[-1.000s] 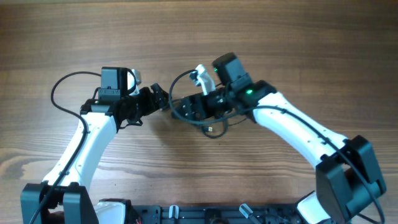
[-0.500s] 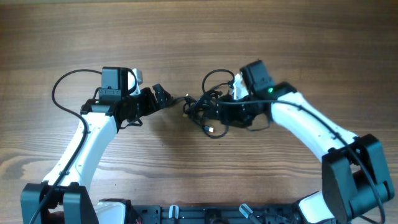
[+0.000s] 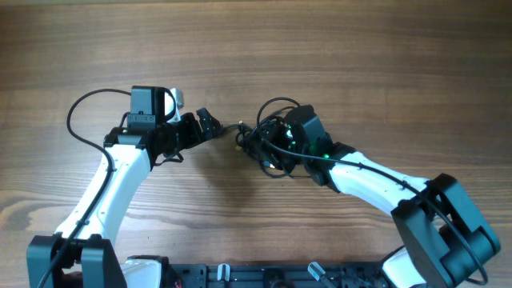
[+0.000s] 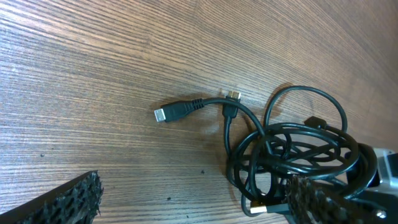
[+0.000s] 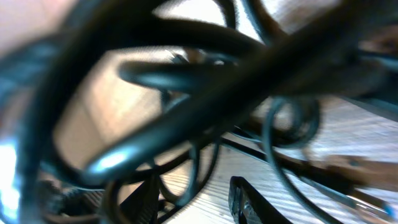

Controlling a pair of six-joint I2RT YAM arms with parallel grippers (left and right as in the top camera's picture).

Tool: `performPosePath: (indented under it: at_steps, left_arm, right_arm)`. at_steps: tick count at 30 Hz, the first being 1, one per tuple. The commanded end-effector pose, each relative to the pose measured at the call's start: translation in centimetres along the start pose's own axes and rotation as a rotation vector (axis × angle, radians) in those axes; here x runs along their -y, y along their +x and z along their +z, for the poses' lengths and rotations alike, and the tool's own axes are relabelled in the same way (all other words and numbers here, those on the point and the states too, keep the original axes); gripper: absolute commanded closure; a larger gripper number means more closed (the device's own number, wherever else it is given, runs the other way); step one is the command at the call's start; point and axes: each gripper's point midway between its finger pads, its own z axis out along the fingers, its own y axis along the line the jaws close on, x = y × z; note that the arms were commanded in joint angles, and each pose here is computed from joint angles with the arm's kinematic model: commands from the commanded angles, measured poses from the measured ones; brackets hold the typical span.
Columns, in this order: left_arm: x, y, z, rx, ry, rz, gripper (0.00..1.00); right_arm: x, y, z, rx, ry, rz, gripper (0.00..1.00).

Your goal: Untangle cables

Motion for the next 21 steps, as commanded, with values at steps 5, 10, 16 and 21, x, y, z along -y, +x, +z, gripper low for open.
performPosePath:
  at_steps: [5,10,16,21]
  left_arm:
    - [0.3,-0.2,0.1,0.0,0.004,0.02,0.0]
    - [0.3,-0.2,0.1,0.0,0.004,0.02,0.0]
    - [0.3,-0.2,0.1,0.0,0.004,0.02,0.0]
    - [0.3,-0.2,0.1,0.0,0.004,0.02,0.0]
  right_arm:
    - [0.8,0.5,1.7,0.024,0.012,0.085,0.69]
    - [0.9,0.3,1.8,0.072,0.021,0.073,0.73]
    - [1.2,-1.1,1.9,0.156,0.03,0.064,0.96]
    - [1.6,-0.7,2.0,0.128,0.057,-0.117,0.96]
